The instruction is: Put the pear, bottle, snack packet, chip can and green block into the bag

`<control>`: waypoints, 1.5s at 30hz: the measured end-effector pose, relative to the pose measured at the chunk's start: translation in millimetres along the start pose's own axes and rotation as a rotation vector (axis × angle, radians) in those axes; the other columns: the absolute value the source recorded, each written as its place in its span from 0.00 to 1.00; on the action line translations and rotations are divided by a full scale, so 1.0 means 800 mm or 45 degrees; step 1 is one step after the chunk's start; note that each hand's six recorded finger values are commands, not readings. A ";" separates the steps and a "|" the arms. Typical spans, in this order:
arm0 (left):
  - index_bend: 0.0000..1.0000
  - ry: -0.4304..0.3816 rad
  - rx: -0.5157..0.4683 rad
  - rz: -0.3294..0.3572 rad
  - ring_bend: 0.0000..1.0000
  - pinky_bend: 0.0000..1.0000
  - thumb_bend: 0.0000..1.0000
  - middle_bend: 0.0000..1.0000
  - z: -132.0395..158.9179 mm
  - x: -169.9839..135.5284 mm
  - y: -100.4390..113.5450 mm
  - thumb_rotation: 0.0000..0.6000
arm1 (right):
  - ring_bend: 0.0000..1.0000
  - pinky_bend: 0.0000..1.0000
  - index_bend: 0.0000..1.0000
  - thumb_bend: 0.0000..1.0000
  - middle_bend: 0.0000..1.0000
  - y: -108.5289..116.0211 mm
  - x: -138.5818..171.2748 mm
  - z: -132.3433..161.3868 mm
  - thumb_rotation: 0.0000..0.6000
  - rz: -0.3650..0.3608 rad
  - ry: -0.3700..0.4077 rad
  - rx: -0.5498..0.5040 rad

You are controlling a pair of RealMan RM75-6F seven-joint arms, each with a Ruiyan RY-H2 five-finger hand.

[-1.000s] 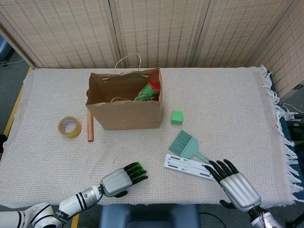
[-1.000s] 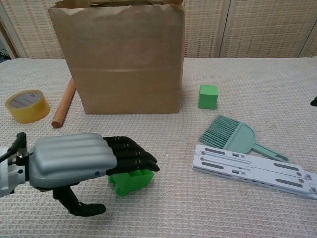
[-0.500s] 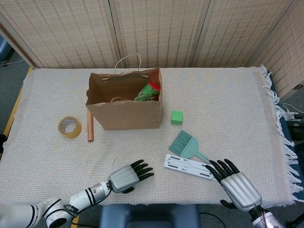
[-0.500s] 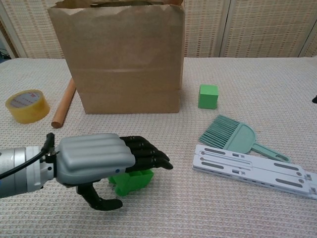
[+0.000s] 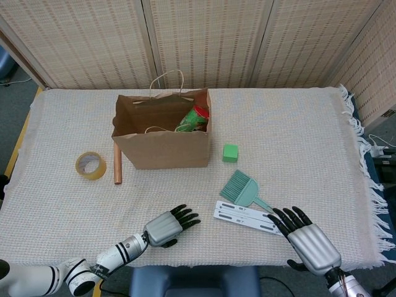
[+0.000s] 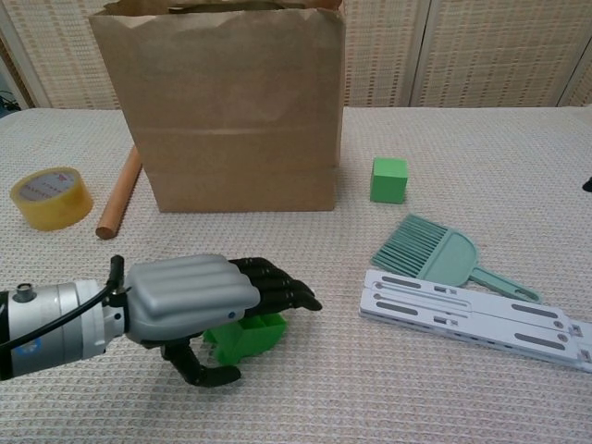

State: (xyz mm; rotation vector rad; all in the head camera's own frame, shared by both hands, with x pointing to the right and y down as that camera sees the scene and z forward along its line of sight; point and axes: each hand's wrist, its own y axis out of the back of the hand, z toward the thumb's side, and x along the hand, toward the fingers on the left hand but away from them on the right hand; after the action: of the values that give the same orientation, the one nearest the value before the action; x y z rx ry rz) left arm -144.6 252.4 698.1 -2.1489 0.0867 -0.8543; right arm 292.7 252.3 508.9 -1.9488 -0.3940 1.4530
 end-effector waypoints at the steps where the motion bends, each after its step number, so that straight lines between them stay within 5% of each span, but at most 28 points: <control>1: 0.00 0.004 -0.004 0.000 0.00 0.05 0.39 0.00 -0.001 0.001 0.000 1.00 | 0.00 0.00 0.00 0.06 0.00 0.000 0.000 0.000 1.00 0.000 0.000 0.001; 10: 0.01 0.030 -0.013 -0.001 0.00 0.10 0.40 0.00 -0.006 0.002 -0.007 1.00 | 0.00 0.00 0.00 0.06 0.00 0.001 0.001 0.001 1.00 -0.003 0.005 0.000; 14: 0.15 0.042 -0.015 -0.002 0.02 0.19 0.45 0.04 -0.010 0.002 -0.009 1.00 | 0.00 0.00 0.00 0.06 0.00 0.000 0.001 0.002 1.00 -0.003 0.006 0.000; 16: 0.28 0.049 -0.011 -0.004 0.10 0.30 0.51 0.16 -0.012 0.001 -0.010 1.00 | 0.00 0.00 0.00 0.06 0.00 0.000 0.001 0.002 1.00 -0.001 0.008 0.002; 20: 0.52 0.055 0.016 -0.008 0.44 0.60 0.62 0.48 -0.013 0.000 -0.011 1.00 | 0.00 0.00 0.00 0.06 0.00 0.000 0.000 0.002 1.00 -0.003 0.011 0.001; 23: 0.60 0.052 0.059 -0.014 0.56 0.70 0.64 0.59 -0.013 -0.003 -0.011 1.00 | 0.00 0.00 0.00 0.06 0.00 0.000 0.000 0.002 1.00 -0.002 0.010 0.001; 27: 0.64 0.055 0.081 0.006 0.59 0.72 0.64 0.63 -0.014 -0.010 -0.004 1.00 | 0.00 0.00 0.00 0.06 0.00 -0.001 0.001 0.003 1.00 -0.001 0.013 0.001; 36: 0.65 0.141 0.067 0.145 0.60 0.72 0.64 0.65 -0.037 -0.042 0.049 1.00 | 0.00 0.00 0.00 0.06 0.00 0.000 0.002 0.004 1.00 -0.005 0.019 -0.005; 45: 0.66 0.469 -0.103 0.428 0.60 0.71 0.65 0.65 -0.111 -0.115 0.137 1.00 | 0.00 0.00 0.00 0.06 0.00 -0.001 0.005 0.007 1.00 -0.002 0.030 -0.004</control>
State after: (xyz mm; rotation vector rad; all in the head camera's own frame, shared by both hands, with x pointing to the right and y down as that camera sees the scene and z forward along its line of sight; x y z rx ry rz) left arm -245.7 150.3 610.4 -1.9485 0.6597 -1.0448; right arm 288.7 256.9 505.8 -1.9661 -0.3875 1.4282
